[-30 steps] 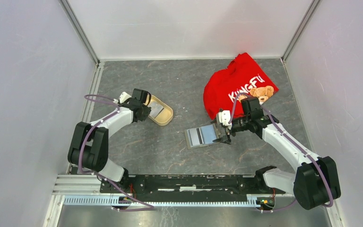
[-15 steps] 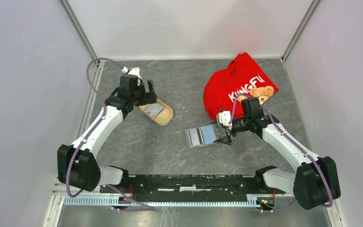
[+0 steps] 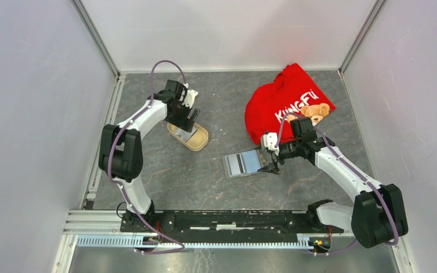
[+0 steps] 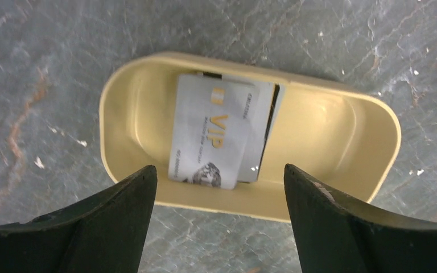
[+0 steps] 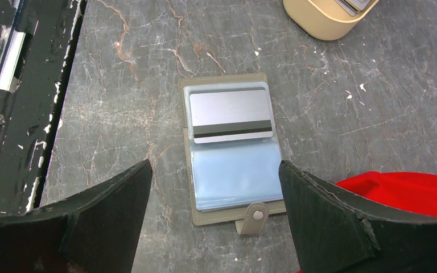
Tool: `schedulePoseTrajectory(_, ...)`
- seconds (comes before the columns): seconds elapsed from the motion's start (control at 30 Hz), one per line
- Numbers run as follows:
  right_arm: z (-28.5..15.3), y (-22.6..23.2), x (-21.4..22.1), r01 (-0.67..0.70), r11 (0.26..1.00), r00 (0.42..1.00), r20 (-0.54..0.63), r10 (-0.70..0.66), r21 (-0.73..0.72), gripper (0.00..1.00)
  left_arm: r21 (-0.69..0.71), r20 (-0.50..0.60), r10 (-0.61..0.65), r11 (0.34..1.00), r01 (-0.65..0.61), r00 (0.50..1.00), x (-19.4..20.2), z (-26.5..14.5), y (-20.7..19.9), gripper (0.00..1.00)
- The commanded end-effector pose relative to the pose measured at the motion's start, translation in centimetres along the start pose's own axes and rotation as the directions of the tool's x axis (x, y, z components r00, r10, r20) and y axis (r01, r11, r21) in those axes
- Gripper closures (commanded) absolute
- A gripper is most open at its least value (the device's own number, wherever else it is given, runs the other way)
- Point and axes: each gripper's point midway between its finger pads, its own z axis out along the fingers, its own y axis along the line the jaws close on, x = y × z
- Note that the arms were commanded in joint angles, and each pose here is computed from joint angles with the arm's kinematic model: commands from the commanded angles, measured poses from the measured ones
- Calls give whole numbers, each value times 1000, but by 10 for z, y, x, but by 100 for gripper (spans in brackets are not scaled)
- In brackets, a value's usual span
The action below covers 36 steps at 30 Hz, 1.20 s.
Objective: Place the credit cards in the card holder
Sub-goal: Pick up the credit card from the storage box.
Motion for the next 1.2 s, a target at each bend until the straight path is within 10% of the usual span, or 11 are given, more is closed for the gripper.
schedulePoseTrajectory(0.0,1,-2,-4,25,1000,999,22,-24,-11,11,15,8,102,995,-102,995,-20,4,8,14)
schedulePoseTrajectory(1.17,2,-1,2,14,1000,1000,1,-14,-21,11,104,-73,127,987,-119,989,0,56,10,34)
